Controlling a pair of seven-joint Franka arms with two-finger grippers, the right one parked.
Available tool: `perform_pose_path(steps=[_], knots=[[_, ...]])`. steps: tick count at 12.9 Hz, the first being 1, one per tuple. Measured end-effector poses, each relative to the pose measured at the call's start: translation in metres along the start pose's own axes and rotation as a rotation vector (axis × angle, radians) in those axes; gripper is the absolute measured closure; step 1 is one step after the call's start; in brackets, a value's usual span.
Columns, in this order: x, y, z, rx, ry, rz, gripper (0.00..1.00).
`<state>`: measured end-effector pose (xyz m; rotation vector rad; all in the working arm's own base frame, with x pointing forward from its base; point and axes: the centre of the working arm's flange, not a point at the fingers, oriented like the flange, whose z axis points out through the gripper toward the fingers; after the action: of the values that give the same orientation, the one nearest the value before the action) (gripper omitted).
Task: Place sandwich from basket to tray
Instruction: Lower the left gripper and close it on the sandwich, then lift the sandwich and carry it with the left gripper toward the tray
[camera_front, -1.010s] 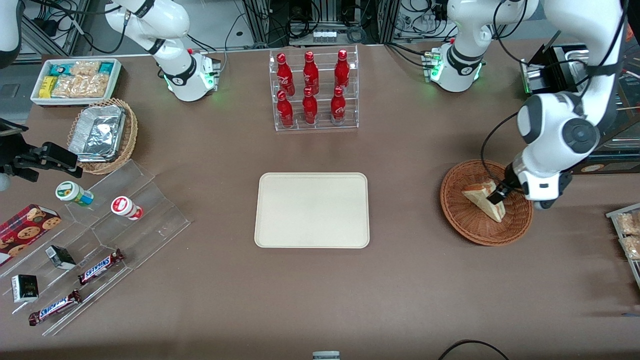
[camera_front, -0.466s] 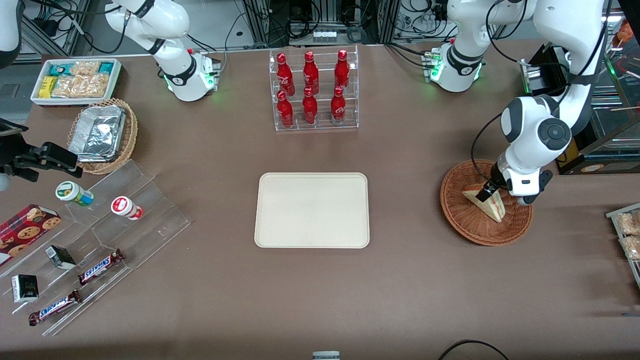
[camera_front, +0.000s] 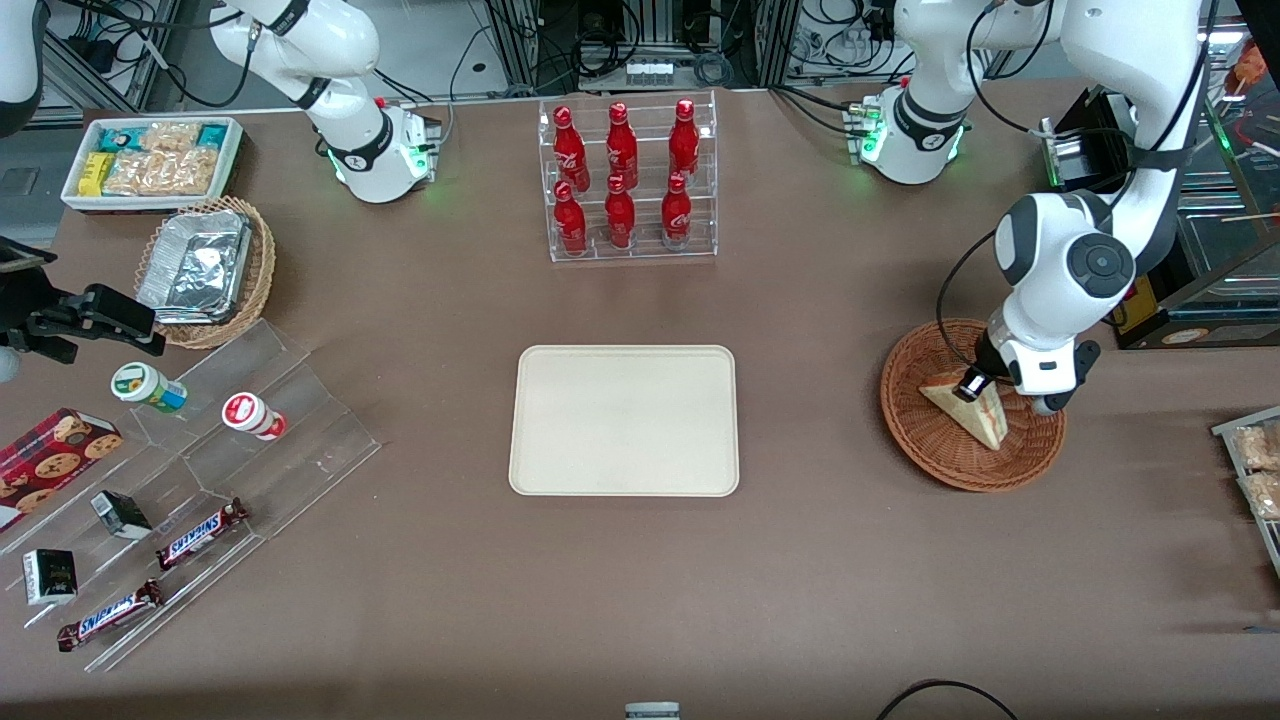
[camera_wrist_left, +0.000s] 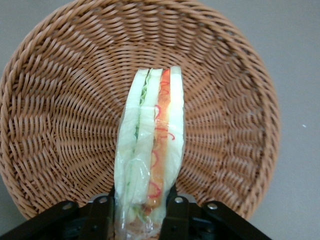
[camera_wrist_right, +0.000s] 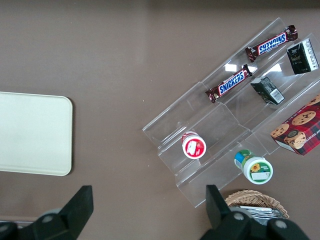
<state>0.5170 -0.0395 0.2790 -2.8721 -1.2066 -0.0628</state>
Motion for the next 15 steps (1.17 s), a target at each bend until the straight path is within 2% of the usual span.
perform_pose_path(steps=[3, 5, 6, 9, 10, 13, 15], knots=[[-0.003, 0.036, -0.078, 0.112, -0.042, 0.063, 0.74], [-0.023, 0.072, -0.149, 0.123, -0.039, 0.121, 0.8], [-0.04, 0.089, -0.177, 0.115, -0.03, 0.158, 0.84], [-0.104, 0.133, -0.217, 0.065, -0.004, 0.282, 0.85], [-0.125, 0.145, -0.221, 0.046, 0.002, 0.322, 0.85], [-0.176, 0.179, -0.215, -0.042, 0.016, 0.432, 0.85], [-0.206, 0.199, -0.195, -0.071, 0.016, 0.513, 0.85]])
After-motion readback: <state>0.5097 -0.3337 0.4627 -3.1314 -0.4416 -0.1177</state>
